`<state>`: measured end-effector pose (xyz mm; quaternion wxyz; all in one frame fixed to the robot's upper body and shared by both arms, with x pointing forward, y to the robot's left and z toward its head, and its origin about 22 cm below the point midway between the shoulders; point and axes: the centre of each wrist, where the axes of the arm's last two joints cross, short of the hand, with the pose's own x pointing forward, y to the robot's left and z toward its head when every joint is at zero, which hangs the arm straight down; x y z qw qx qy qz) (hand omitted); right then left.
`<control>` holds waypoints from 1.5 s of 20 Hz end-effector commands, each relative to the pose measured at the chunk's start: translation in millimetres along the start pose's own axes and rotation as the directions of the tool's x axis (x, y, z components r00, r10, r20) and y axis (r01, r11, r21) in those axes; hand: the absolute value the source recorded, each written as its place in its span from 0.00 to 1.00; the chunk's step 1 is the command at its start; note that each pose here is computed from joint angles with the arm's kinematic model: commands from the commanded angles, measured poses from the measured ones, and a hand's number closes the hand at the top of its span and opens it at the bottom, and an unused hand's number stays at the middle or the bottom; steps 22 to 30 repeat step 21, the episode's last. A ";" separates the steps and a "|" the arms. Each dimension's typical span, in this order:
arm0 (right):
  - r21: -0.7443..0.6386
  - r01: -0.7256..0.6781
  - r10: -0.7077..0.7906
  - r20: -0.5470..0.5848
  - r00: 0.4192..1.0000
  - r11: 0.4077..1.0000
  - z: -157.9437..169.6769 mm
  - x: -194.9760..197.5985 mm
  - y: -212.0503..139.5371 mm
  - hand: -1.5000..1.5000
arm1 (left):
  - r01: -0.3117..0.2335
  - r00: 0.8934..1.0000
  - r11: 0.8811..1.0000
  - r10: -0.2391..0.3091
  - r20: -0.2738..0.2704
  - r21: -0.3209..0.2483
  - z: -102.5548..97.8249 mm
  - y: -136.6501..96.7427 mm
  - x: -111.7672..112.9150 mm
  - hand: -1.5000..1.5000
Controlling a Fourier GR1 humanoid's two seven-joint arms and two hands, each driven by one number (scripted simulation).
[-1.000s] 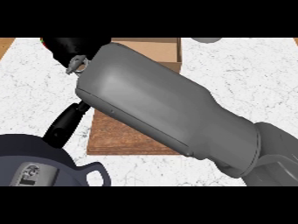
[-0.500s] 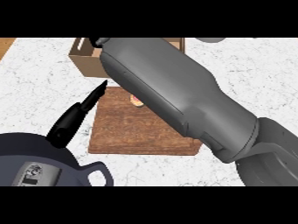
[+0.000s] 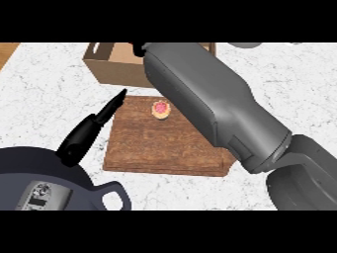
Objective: Pick the tomato from the cutting board and place it in the cardboard box
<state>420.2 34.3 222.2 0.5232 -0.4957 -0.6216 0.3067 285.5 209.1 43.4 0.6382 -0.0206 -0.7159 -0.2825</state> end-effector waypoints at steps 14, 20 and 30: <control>-0.110 0.483 -0.493 -0.109 0.863 0.869 -7.8 -56.7 36.4 0.00 | -0.104 0.994 0.994 0.103 0.018 0.036 -6.3 -10.8 4.9 0.50; -0.258 0.704 -0.738 -0.059 0.672 0.661 -8.2 -66.7 27.0 0.00 | -0.107 0.994 0.993 0.107 -0.007 0.054 0.5 -9.1 -3.0 0.50; -0.268 0.718 -0.756 -0.069 0.651 0.643 -7.3 -74.8 31.6 0.00 | -0.105 0.994 0.992 0.106 -0.012 0.069 -6.4 -5.4 -5.3 0.50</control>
